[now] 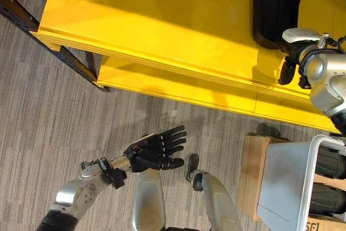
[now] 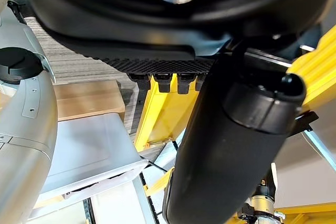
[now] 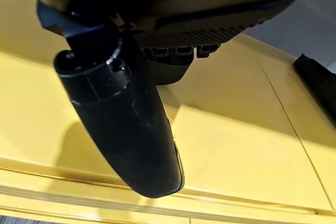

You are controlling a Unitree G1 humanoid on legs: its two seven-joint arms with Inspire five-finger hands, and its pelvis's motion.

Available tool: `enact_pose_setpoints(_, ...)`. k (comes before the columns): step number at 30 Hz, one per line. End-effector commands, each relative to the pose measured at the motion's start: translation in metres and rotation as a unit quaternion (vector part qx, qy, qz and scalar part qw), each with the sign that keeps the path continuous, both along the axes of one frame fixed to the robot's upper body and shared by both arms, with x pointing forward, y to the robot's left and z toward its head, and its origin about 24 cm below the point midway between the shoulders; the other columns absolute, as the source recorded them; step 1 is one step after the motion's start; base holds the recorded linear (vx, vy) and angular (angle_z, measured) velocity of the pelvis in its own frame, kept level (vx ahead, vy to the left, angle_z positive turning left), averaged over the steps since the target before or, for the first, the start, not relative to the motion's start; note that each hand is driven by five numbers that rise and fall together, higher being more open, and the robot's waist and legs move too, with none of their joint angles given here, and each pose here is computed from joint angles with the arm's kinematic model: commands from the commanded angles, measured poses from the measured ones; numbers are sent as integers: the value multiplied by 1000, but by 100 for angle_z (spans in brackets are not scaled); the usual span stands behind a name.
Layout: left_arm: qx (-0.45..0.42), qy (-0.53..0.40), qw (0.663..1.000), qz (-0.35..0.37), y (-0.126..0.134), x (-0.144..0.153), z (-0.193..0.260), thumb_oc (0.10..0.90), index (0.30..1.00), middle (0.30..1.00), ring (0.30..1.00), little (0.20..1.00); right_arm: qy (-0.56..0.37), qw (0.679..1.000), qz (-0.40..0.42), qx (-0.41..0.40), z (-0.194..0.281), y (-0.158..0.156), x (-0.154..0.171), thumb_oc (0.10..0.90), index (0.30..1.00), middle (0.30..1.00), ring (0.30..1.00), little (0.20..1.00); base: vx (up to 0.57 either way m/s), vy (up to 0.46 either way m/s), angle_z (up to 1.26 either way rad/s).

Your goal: Move parts from the plastic box to the shelf.

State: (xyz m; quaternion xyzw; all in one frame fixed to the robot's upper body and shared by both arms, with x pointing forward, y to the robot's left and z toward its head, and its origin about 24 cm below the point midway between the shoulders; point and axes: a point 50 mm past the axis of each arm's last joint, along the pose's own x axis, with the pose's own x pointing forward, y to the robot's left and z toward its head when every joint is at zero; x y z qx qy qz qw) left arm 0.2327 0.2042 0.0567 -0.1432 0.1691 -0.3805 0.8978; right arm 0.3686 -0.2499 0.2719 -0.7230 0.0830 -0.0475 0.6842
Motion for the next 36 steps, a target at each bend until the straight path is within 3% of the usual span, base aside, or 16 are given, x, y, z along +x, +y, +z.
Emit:
enact_pose_setpoints(1, -75, -53, 994, -57, -25, -12, 21, 900, 1000, 1000, 1000, 1000, -66, 995, -79, -18, 39, -34, -19, 900, 1000, 1000, 1000, 1000, 0, 0, 0)
enact_pose_setpoints(21, -83, -59, 993, -54, -26, -10, 22, 900, 1000, 1000, 1000, 1000, -99, 995, -15, -10, 25, -25, -23, 900, 1000, 1000, 1000, 1000, 0, 0, 0)
enact_pose_setpoints(36, -100, -63, 992, -45, -28, -7, 21, 900, 1000, 1000, 1000, 1000, -218, 975, 19, -28, 41, -19, -35, 900, 1000, 1000, 1000, 1000, -2, 10, -1)
